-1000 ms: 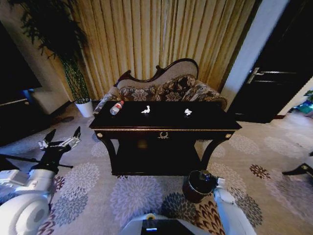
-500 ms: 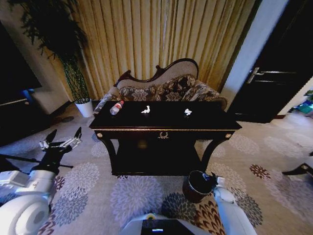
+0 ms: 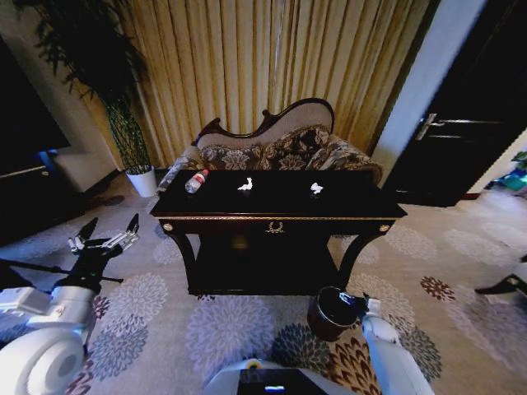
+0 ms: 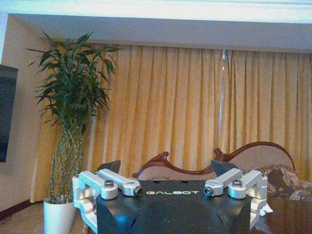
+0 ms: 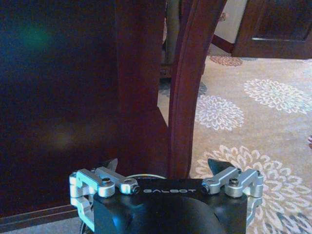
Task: Move to the front of the table and place the trash on the table into the trash bin.
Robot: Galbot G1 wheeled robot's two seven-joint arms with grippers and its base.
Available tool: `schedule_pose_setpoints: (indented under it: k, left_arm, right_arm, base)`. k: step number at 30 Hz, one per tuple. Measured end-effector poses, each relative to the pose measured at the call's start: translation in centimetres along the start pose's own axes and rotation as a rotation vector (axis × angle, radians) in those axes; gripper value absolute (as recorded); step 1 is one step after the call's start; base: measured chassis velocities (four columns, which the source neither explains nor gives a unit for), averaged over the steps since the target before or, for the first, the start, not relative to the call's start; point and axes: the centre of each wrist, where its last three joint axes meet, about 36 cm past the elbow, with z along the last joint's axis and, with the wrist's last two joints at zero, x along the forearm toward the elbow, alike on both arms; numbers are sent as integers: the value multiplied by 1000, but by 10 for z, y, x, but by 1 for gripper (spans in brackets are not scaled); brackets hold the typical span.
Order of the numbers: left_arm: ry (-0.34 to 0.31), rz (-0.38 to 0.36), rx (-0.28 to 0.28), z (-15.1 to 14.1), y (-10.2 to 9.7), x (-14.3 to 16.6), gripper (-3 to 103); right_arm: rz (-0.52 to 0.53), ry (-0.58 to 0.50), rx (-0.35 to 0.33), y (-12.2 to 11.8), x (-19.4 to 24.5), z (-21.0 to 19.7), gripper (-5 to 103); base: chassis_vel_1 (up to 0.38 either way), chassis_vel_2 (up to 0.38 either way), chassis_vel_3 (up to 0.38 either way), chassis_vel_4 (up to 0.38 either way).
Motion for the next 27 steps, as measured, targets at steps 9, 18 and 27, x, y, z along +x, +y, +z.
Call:
schedule_pose_setpoints:
  k: [9, 18, 27]
  left_arm:
    - [0, 3, 3, 1, -1, 0, 100]
    - [-3, 2, 2, 0, -1, 0, 100]
    - [-8, -3, 1, -1, -1, 1, 100]
  right_arm:
    - [5, 9, -4, -3, 2, 4, 100]
    - [-36, -46, -128, 2, 17, -22, 100]
    - [-88, -207, -187, -1, 54, -70, 100]
  base:
    - [0, 0, 0, 0]
    - [0, 0, 0, 0]
    - [0, 0, 0, 0]
